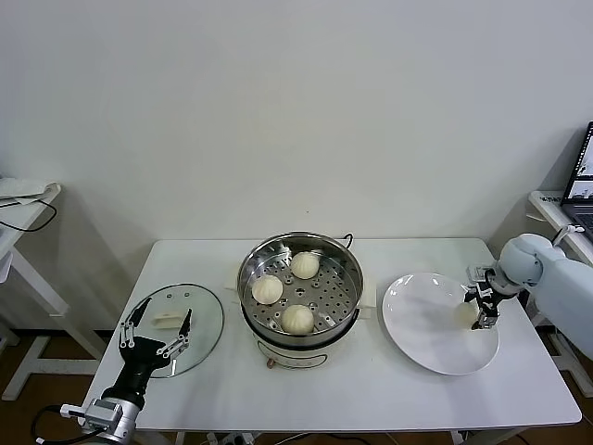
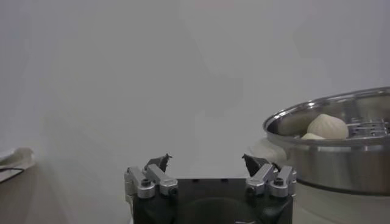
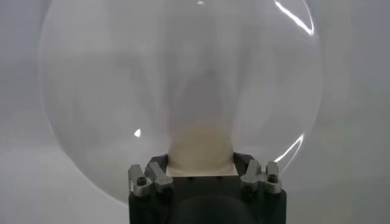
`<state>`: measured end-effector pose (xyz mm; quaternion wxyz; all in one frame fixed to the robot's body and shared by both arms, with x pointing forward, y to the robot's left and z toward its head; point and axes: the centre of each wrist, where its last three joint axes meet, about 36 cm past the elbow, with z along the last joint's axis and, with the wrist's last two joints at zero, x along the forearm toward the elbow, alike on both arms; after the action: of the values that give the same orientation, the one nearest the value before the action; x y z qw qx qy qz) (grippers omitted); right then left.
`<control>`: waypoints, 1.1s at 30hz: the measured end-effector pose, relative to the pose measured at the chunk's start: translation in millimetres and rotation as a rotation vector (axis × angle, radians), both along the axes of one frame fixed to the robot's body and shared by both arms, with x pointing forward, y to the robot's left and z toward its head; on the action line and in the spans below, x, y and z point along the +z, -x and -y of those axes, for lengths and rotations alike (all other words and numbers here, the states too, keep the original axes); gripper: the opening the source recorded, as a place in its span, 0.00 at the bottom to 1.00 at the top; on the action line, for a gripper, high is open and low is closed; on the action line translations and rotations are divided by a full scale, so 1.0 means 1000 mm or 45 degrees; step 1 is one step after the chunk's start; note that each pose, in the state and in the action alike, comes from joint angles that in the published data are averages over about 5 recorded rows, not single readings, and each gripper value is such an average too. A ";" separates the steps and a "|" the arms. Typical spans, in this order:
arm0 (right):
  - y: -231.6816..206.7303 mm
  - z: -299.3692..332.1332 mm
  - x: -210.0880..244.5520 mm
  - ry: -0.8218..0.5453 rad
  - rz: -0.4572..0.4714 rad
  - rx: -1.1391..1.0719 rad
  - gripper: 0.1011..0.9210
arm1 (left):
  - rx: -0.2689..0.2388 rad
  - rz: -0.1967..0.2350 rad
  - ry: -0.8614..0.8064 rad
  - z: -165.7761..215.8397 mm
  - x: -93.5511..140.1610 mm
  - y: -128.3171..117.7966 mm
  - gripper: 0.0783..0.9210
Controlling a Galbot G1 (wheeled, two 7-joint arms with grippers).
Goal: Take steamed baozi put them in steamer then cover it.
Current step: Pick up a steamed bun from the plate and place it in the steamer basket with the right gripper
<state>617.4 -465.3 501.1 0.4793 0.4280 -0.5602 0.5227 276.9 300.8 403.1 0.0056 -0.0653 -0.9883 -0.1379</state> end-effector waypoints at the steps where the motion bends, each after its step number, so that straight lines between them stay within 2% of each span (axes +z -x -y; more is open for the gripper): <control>1: 0.000 -0.001 0.006 -0.004 0.003 -0.001 0.74 | 0.000 0.002 -0.001 0.000 0.001 0.000 0.88; 9: 0.004 -0.019 0.073 -0.067 0.035 -0.001 0.74 | -0.002 0.013 -0.003 0.001 0.004 0.000 0.88; 21: 0.012 -0.100 0.167 -0.187 0.025 0.078 0.74 | 0.001 0.023 -0.004 -0.005 0.005 -0.002 0.88; 33: 0.015 -0.197 0.217 -0.236 -0.033 0.184 0.74 | 0.006 0.032 0.000 -0.012 0.005 -0.007 0.88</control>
<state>602.2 -268.2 717.9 0.4058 0.5164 -0.5676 0.4965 283.7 312.8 408.3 -0.0063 -0.0612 -0.9884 -0.1389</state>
